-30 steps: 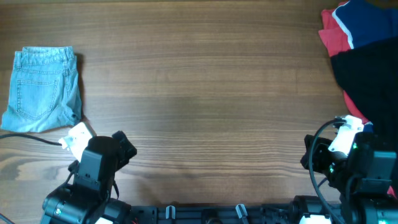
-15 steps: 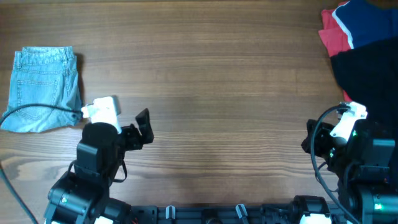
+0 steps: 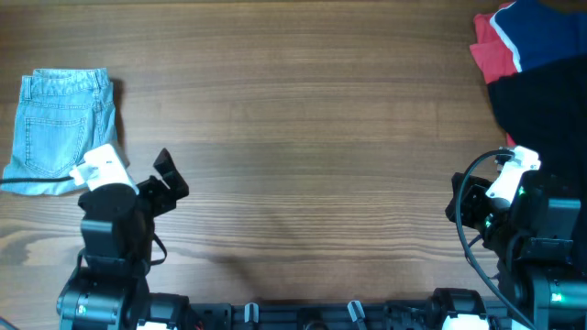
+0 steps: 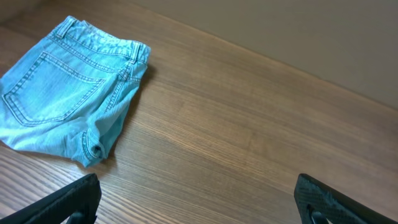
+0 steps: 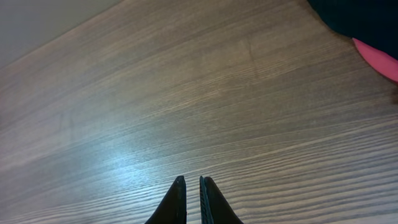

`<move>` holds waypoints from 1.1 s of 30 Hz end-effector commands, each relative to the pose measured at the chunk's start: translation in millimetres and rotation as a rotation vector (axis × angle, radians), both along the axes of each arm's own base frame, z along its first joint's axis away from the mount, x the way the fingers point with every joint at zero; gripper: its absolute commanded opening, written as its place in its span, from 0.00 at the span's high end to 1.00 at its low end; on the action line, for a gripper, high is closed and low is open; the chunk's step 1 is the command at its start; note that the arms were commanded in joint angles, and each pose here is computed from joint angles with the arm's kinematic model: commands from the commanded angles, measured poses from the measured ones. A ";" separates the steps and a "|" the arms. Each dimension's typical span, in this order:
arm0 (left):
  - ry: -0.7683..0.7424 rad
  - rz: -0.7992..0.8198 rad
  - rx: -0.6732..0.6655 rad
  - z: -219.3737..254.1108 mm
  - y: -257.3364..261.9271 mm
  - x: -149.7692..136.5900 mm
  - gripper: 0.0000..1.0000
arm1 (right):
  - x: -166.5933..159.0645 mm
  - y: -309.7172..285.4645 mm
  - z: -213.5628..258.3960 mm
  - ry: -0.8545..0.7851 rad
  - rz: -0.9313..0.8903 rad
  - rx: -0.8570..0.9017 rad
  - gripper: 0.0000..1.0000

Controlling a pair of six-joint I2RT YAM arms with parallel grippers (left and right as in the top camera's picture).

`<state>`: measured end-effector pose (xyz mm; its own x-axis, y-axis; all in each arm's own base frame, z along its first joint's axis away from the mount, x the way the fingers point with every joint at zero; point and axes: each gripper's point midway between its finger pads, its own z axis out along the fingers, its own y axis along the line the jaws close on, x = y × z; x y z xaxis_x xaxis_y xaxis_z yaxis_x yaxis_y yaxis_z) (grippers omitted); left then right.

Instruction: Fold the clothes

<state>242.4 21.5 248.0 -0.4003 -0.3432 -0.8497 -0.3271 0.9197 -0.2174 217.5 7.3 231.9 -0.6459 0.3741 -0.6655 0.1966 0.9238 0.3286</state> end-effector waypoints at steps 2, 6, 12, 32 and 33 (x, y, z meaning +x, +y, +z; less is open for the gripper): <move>-0.003 -0.107 -0.011 0.3 -12.6 1.7 0.00 | 1.0 -3.5 -1.5 0.001 -0.001 -0.027 0.91; -0.040 -0.406 0.045 -4.1 -54.3 12.8 0.00 | 1.0 -3.4 -1.4 0.001 -0.001 -0.026 0.91; 0.037 -0.545 0.031 -37.2 -75.5 20.8 0.00 | -0.3 -3.4 -2.9 0.009 -0.003 -0.024 0.91; -0.131 -0.335 0.027 3.0 -43.2 -21.6 0.00 | -30.3 -10.9 7.8 -0.072 -0.079 -0.029 0.82; -0.128 -0.336 0.026 2.3 -43.3 -21.9 0.00 | -29.8 -11.3 9.2 -0.079 -0.083 -0.028 0.78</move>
